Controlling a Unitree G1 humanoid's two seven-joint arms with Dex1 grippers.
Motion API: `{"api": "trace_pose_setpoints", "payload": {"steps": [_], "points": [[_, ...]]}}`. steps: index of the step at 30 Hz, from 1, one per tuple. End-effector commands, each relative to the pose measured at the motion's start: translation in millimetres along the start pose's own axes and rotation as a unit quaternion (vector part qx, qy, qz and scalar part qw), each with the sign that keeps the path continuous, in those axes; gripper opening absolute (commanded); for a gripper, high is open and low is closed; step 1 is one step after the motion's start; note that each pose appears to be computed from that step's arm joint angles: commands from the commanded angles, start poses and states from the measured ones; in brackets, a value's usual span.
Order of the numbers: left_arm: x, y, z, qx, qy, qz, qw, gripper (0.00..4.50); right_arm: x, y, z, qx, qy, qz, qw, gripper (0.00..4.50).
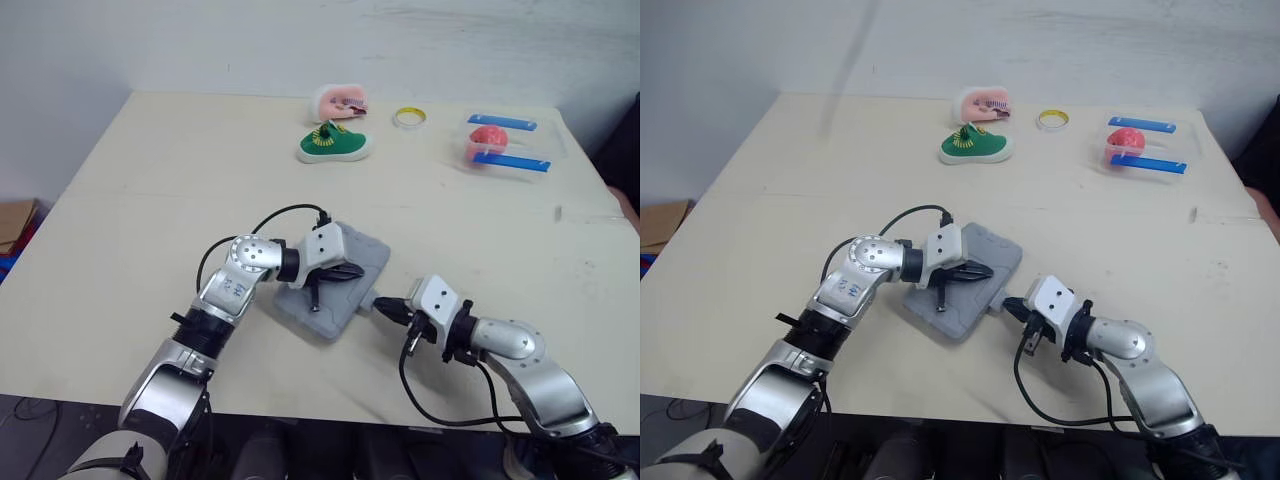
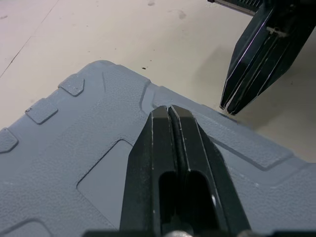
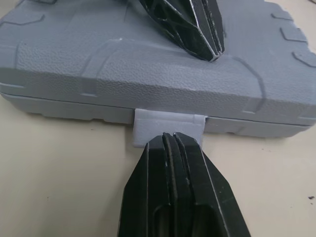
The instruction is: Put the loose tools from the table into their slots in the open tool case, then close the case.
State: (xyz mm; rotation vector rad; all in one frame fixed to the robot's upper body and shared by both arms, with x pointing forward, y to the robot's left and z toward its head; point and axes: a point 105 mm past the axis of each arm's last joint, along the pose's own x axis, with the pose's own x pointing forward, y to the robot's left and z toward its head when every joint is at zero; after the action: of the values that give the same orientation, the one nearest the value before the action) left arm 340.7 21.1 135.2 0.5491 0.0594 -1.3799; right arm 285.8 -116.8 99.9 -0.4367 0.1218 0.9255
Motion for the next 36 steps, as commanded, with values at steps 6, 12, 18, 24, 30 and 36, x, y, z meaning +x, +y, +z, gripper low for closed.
{"api": "trace_pose_setpoints", "payload": {"steps": [6,12,18,24,30,36], "points": [[1.2,-15.0,-32.5,-0.034,0.056,-0.017,0.998,0.01,9.8,-0.8,4.8,-0.013,-0.006,0.004,1.0,0.07],[0.0,-15.0,-36.1,-0.036,0.064,-0.018,0.997,0.01,19.3,3.7,1.6,-0.006,-0.003,0.017,1.0,0.07],[-1.2,-17.8,-43.8,-0.043,0.079,-0.021,0.996,0.01,27.9,1.6,5.0,-0.01,-0.014,0.017,1.0,0.07],[-4.6,-29.2,-65.6,-0.065,0.121,-0.04,0.99,0.01,33.9,-0.3,1.3,-0.011,-0.01,0.025,1.0,0.07],[-4.3,-35.5,-76.3,-0.085,0.128,-0.044,0.987,0.01,41.6,2.1,-3.7,-0.002,-0.002,0.047,0.999,0.07],[-4.0,-36.4,-75.3,-0.089,0.12,-0.045,0.988,0.01,50.5,-1.1,-0.5,-0.004,-0.007,0.051,0.999,0.07]]}}
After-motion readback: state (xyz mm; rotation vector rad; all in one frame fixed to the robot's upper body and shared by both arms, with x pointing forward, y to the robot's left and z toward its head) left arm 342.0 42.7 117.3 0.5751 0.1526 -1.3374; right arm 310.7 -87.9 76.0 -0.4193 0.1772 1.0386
